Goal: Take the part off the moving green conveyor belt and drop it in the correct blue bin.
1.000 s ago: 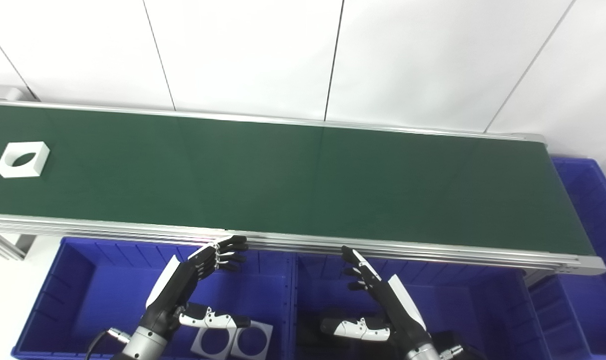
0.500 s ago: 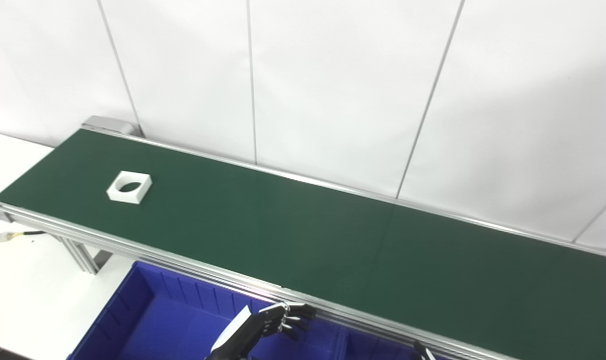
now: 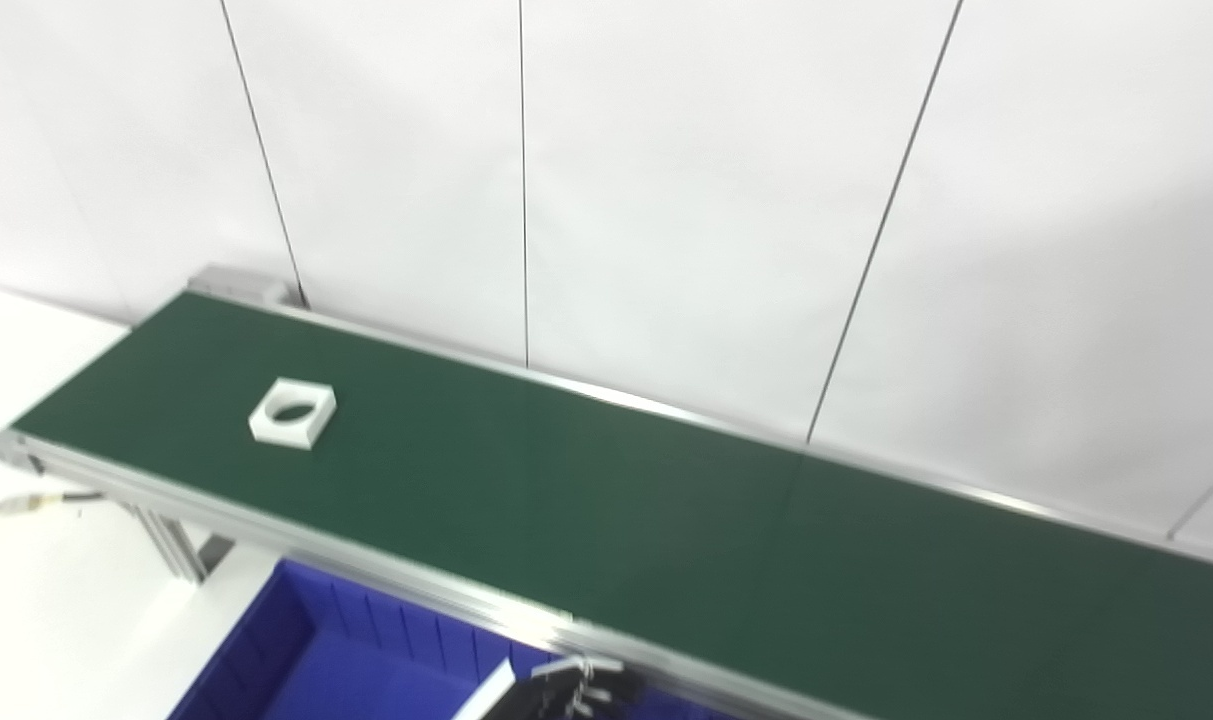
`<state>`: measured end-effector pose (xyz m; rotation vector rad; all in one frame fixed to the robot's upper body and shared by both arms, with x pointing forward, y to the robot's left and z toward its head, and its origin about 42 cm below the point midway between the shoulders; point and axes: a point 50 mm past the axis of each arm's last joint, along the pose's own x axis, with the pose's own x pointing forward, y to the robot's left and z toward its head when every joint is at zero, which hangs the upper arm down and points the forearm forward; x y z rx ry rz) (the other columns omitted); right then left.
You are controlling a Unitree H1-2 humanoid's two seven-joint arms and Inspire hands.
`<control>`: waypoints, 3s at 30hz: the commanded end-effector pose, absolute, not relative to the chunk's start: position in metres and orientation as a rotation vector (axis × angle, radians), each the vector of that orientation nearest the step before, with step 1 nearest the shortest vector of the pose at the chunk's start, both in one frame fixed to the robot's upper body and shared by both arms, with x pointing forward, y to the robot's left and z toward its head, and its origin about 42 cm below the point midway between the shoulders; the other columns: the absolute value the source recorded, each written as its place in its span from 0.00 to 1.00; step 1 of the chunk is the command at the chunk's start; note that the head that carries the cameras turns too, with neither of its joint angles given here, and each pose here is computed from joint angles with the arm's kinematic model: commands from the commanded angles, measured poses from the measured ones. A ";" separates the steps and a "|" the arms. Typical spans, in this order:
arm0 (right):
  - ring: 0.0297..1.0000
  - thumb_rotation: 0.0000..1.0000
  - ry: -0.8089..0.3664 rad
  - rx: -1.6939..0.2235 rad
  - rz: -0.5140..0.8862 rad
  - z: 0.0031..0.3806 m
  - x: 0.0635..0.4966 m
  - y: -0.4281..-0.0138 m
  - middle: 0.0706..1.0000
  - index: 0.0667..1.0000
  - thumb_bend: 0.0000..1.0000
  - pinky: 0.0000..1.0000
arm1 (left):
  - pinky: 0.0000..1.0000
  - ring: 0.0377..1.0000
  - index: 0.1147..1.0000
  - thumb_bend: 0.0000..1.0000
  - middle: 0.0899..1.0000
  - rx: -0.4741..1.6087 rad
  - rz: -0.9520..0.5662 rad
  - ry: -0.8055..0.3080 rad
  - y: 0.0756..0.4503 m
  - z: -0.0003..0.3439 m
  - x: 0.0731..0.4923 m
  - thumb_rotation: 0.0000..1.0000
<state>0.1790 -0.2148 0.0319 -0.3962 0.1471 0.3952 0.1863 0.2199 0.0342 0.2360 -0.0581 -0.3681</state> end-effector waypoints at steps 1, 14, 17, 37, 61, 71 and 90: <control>0.90 0.29 0.055 -0.390 0.398 0.043 0.186 -0.212 0.93 0.98 0.82 0.82 | 0.59 0.66 0.71 0.99 0.72 0.239 -0.363 -0.121 0.222 0.042 0.193 0.09; 0.88 0.27 0.052 -0.389 0.397 0.035 0.189 -0.212 0.92 0.97 0.85 0.80 | 0.58 0.65 0.70 1.00 0.71 0.225 -0.355 -0.099 0.222 0.035 0.195 0.10; 0.88 0.24 0.046 -0.366 0.396 0.033 0.188 -0.213 0.93 0.97 0.84 0.80 | 0.58 0.66 0.70 1.00 0.71 0.224 -0.360 -0.096 0.222 0.034 0.195 0.11; 0.87 0.21 0.036 -0.368 0.395 0.032 0.190 -0.219 0.90 0.95 0.87 0.80 | 0.56 0.65 0.68 1.00 0.70 0.226 -0.326 -0.152 0.215 0.046 0.195 0.11; 0.86 0.25 0.023 -0.386 0.408 0.028 0.200 -0.218 0.90 0.93 0.88 0.75 | 0.62 0.69 0.72 1.00 0.73 0.359 -0.319 -0.512 0.238 0.154 0.235 0.17; 0.84 0.26 0.010 -0.379 0.411 0.025 0.202 -0.215 0.89 0.94 0.90 0.73 | 0.64 0.72 0.73 1.00 0.75 0.399 -0.311 -0.534 0.261 0.176 0.260 0.19; 0.82 0.26 -0.011 -0.384 0.419 0.026 0.206 -0.207 0.87 0.90 0.88 0.69 | 0.79 0.85 0.86 0.80 0.87 0.623 -0.206 -0.471 0.277 0.178 0.276 0.34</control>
